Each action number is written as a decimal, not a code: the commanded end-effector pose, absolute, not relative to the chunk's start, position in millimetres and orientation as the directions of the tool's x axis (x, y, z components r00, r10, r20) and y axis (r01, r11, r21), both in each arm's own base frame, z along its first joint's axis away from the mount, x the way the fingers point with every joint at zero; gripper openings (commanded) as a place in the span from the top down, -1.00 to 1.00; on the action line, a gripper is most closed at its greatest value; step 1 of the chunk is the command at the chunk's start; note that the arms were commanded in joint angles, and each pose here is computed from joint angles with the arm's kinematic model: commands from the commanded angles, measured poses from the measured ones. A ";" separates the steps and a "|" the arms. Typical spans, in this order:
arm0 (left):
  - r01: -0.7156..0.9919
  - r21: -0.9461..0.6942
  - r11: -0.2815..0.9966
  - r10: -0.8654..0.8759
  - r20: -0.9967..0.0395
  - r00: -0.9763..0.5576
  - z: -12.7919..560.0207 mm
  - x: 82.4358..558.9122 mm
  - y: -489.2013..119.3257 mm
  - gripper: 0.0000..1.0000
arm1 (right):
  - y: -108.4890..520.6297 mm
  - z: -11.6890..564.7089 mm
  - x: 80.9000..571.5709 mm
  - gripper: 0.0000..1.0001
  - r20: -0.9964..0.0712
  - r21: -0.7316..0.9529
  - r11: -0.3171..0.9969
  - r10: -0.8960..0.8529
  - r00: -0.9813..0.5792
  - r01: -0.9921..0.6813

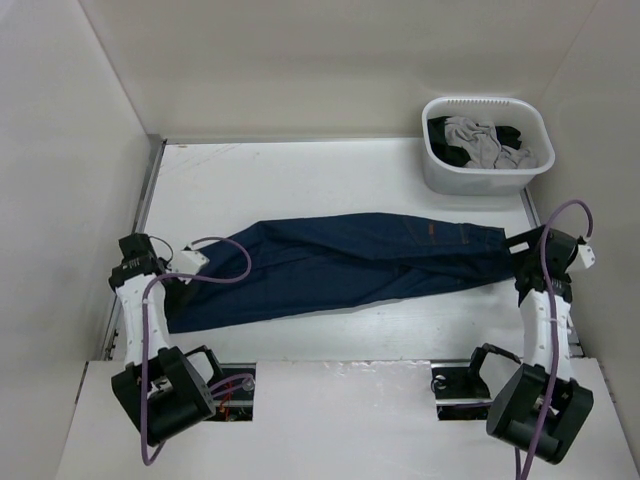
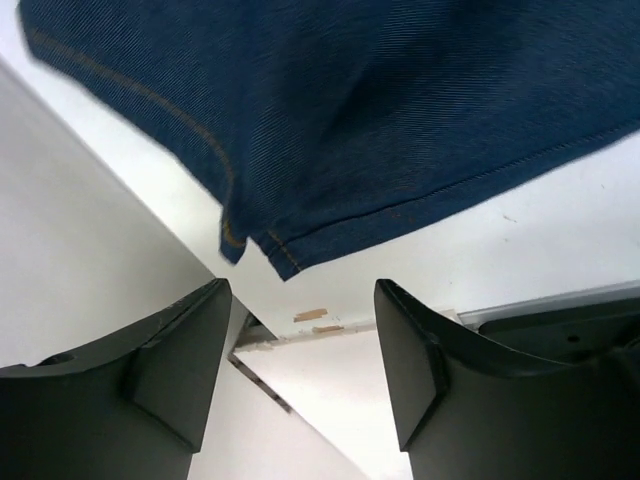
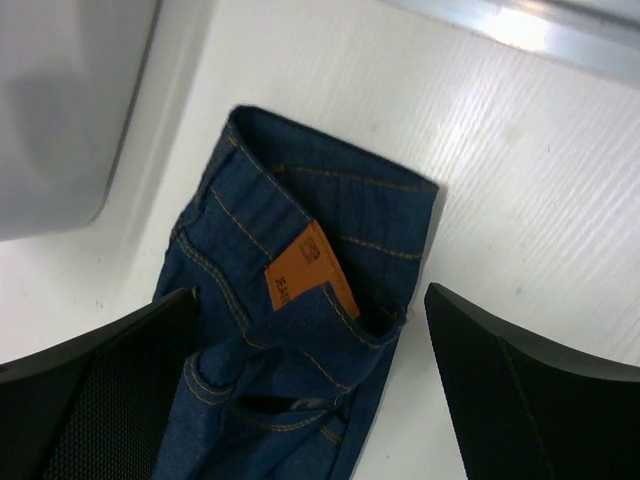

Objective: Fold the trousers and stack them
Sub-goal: Fold the trousers

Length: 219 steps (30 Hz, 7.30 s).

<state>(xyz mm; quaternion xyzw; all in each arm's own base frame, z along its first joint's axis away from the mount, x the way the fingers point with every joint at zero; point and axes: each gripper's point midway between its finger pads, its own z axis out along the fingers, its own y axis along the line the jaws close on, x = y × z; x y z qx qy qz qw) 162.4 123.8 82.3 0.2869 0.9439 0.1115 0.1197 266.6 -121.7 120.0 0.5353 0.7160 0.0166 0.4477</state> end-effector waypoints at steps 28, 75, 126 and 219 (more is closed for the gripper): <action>0.523 0.594 0.611 0.697 -0.090 -0.711 124.0 247.8 195.2 1.00 | -93.9 185.8 346.7 0.97 -0.457 0.711 0.353 0.889 0.018 0.608; 0.681 0.626 0.381 0.835 0.084 -0.544 120.0 236.3 182.7 -0.32 | -74.9 39.4 275.6 -1.00 -0.270 0.554 0.062 0.957 0.109 0.831; 0.689 0.637 0.344 0.930 -0.132 -0.343 74.4 334.6 129.3 -0.34 | -101.7 71.8 286.0 0.90 -0.426 0.686 0.175 0.884 0.194 0.706; 0.639 0.656 0.402 0.886 -0.101 -0.454 77.6 367.1 171.0 0.23 | 171.7 81.7 316.6 1.00 -0.547 -0.439 0.721 -0.688 -0.477 -0.537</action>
